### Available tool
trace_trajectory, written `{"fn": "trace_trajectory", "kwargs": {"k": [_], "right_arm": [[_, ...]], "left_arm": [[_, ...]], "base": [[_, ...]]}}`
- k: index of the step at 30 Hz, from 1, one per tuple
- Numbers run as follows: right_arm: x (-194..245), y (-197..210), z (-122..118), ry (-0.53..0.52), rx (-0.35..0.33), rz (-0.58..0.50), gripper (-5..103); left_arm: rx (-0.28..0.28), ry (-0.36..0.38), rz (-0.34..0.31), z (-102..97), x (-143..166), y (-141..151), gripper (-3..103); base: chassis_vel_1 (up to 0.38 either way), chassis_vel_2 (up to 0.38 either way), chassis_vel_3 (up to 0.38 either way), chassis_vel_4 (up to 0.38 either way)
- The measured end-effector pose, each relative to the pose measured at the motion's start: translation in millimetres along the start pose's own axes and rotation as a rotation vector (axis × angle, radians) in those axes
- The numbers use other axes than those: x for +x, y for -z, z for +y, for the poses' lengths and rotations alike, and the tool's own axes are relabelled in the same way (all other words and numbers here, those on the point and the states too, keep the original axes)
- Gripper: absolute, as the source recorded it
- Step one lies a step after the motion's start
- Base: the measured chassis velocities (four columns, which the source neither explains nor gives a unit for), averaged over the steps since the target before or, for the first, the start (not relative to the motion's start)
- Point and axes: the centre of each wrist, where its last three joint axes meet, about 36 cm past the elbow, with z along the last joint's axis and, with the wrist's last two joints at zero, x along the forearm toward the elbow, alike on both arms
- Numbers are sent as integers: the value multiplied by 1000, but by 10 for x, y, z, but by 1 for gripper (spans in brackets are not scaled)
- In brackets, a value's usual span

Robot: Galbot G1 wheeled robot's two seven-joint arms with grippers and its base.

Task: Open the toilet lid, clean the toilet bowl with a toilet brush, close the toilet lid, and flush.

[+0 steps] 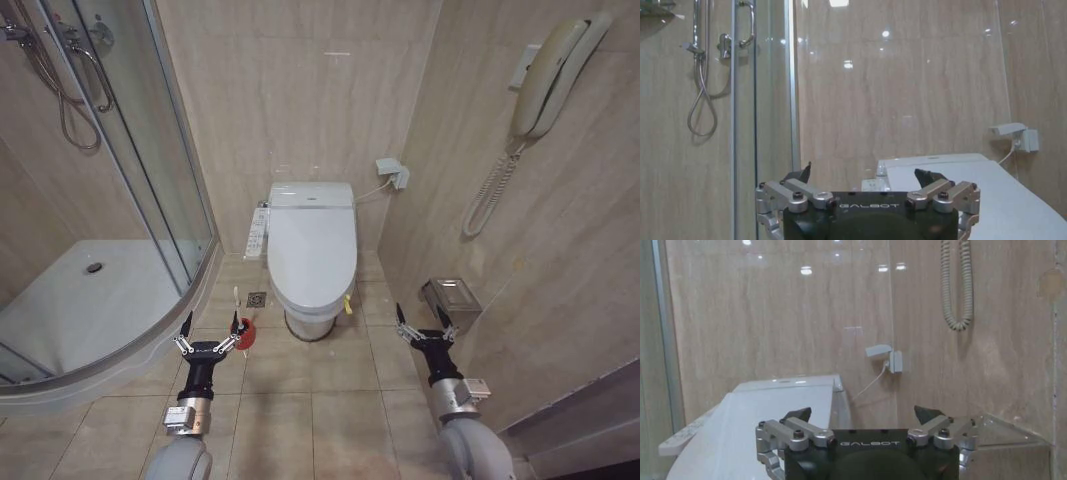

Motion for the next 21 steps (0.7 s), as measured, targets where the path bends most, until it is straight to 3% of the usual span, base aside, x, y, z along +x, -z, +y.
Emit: {"fn": "trace_trajectory", "kwargs": {"k": [21], "right_arm": [[-37,-88,1,-27,-8,-4,100]], "left_arm": [[0,0,0,0,0,0,100]], "base": [[0,0,0,0]]}}
